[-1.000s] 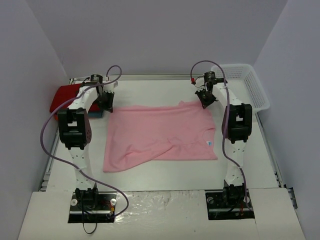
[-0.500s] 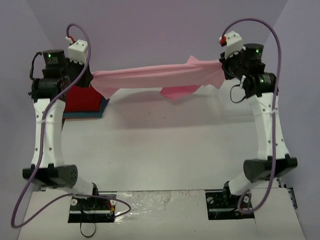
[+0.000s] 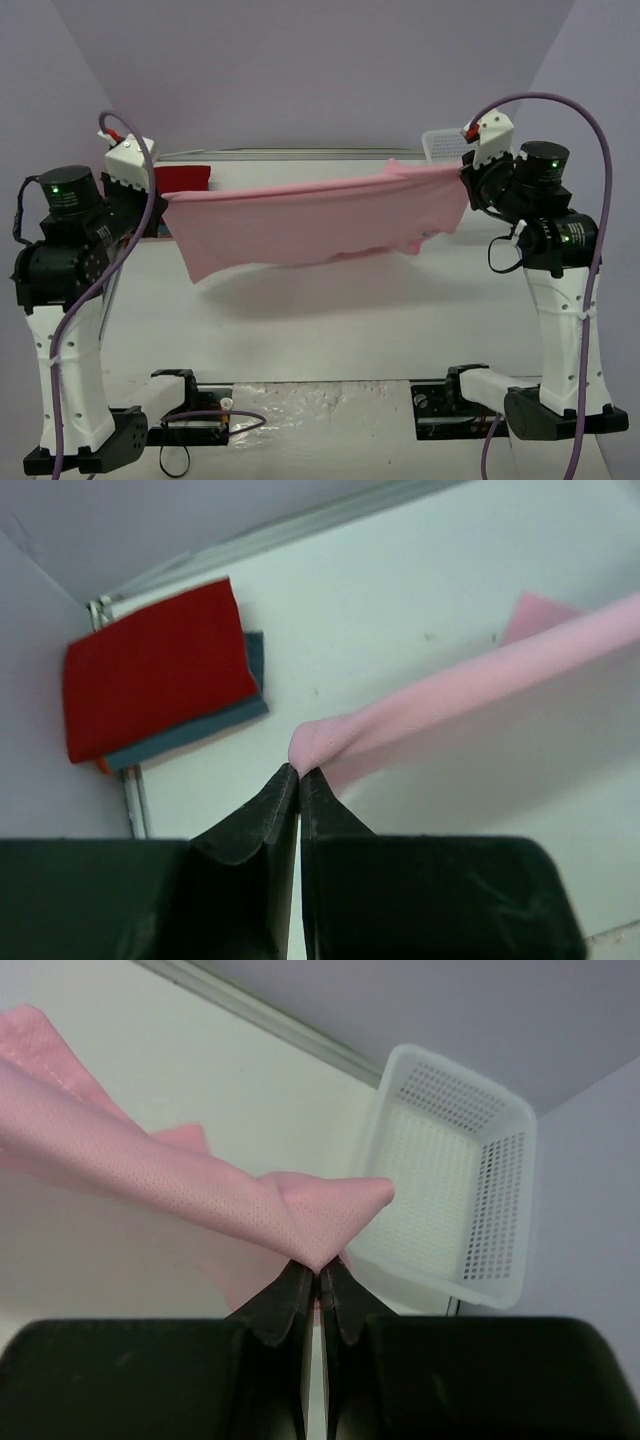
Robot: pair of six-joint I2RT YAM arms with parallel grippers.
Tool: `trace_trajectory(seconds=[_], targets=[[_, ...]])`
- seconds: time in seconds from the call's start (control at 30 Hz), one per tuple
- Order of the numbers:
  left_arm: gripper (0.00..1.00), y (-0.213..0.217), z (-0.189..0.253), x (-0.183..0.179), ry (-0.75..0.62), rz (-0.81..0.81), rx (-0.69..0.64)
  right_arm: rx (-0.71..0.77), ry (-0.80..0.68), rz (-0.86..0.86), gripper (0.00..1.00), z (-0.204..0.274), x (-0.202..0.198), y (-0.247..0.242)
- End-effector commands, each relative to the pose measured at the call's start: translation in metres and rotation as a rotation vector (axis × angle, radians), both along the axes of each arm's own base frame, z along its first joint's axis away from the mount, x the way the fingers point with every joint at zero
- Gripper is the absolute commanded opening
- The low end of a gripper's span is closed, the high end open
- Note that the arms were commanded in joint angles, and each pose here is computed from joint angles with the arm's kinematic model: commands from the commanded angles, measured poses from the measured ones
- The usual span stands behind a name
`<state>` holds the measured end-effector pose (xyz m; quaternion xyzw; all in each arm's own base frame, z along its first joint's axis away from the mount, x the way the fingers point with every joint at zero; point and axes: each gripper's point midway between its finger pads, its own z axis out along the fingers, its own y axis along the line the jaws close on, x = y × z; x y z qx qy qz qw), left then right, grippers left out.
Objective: Fold and stack the t-shirts
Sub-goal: Flatten out the tshirt
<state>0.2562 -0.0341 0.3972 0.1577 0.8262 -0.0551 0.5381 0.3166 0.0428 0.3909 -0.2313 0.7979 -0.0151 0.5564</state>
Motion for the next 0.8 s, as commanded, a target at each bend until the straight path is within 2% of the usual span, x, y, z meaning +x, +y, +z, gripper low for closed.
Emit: trace_trajectory(seconds=[0.0,0.17,0.33,0.53,0.63,0.7,0.73,0.77], targets=[[0.02,0.011,0.059,-0.013,-0.166,0.065,0.013,0.022,-0.191,-0.065,0.00,0.068,-0.005,-0.012],[0.02,0.010,0.095,-0.004,-0.254,0.078,-0.018,0.039,-0.248,-0.098,0.00,0.098,0.019,-0.014],[0.02,0.018,0.073,0.044,-0.190,0.112,-0.008,0.010,-0.183,-0.126,0.00,0.069,0.071,-0.015],[0.02,0.024,0.006,0.121,-0.078,0.127,0.003,-0.020,-0.049,-0.115,0.00,-0.002,0.141,-0.007],[0.02,0.026,-0.025,0.170,-0.033,0.127,0.006,-0.045,-0.012,-0.138,0.00,-0.030,0.181,-0.009],[0.02,0.026,-0.066,0.212,0.043,0.119,0.013,-0.066,0.029,-0.167,0.00,-0.056,0.213,-0.010],[0.03,0.025,-0.063,0.226,0.033,0.112,0.020,-0.077,0.047,-0.179,0.14,-0.067,0.223,-0.010],[0.09,0.025,-0.108,0.249,0.132,0.104,0.046,-0.091,0.062,-0.179,0.55,-0.078,0.232,-0.007]])
